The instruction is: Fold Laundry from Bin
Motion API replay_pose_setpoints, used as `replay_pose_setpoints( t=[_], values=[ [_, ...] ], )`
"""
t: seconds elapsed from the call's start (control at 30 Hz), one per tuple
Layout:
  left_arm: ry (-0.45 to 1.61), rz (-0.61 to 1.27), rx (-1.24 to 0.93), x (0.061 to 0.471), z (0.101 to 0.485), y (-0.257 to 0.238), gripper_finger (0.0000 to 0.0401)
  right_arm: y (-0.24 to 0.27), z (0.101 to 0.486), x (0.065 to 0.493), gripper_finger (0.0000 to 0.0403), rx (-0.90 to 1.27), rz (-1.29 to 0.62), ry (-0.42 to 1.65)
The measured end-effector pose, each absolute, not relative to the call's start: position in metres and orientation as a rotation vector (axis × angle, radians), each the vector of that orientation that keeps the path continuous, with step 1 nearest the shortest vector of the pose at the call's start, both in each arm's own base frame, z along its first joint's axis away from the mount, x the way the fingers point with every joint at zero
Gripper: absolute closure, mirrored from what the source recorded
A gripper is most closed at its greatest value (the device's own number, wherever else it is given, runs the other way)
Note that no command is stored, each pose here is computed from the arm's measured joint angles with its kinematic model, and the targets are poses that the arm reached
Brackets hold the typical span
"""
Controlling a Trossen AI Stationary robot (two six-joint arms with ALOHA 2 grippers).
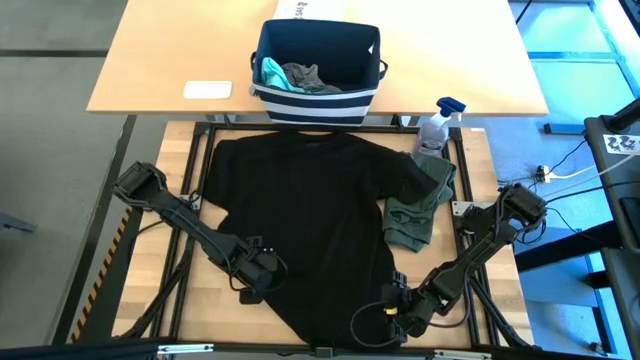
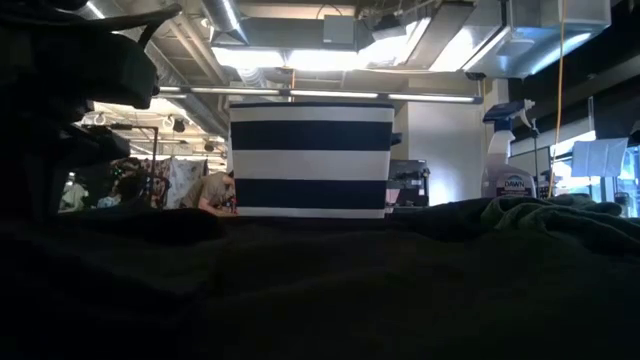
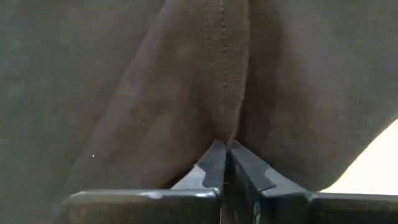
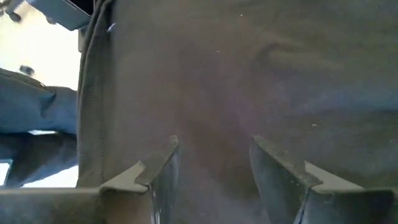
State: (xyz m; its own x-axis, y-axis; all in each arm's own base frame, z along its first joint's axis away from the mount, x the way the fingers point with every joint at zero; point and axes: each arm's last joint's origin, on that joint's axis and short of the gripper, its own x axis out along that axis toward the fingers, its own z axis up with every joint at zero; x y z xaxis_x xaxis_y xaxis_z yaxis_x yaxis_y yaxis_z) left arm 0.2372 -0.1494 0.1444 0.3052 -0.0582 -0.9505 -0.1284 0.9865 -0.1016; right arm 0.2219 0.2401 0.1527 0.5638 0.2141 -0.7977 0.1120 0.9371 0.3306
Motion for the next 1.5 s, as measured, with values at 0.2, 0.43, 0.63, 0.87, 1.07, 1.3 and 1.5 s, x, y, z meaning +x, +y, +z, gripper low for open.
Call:
replay_pose_setpoints(
  t=[0.2, 0.43, 0.63, 0.87, 1.07, 1.3, 1.5],
  values=[
    [1.238, 0.011, -0.179, 0.240, 0.186, -0.158, 0.0399, 0.245, 0.177, 0.220, 0.0210, 0.273, 0.098, 1.079],
    [1.135, -0.203, -0.314, 0.229, 0.251, -0.198, 0.0399, 0.275, 0.213, 0.186, 0.0210, 0.240, 0.237, 1.135],
    [1.196, -0.427, -0.543, 0.189, 0.261, -0.259, 0.0399, 0.298, 0.206, 0.153, 0.0210, 0.271, 0.272, 1.172],
    [1.340, -0.440, -0.459, 0.143, 0.224, -0.302, 0.0392, 0.305, 0.194, 0.148, 0.0210, 0.214, 0.246, 1.154],
    [1.386, -0.423, -0.367, 0.141, 0.198, -0.312, 0.0373, 0.306, 0.187, 0.151, 0.0209, 0.239, 0.216, 1.167],
    [1.570, -0.480, -0.398, 0.145, 0.196, -0.307, 0.0326, 0.305, 0.187, 0.154, 0.0209, 0.252, 0.215, 1.169],
    [1.641, -0.530, -0.565, 0.151, 0.228, -0.289, 0.0318, 0.296, 0.191, 0.172, 0.0210, 0.286, 0.205, 1.172]
  ],
)
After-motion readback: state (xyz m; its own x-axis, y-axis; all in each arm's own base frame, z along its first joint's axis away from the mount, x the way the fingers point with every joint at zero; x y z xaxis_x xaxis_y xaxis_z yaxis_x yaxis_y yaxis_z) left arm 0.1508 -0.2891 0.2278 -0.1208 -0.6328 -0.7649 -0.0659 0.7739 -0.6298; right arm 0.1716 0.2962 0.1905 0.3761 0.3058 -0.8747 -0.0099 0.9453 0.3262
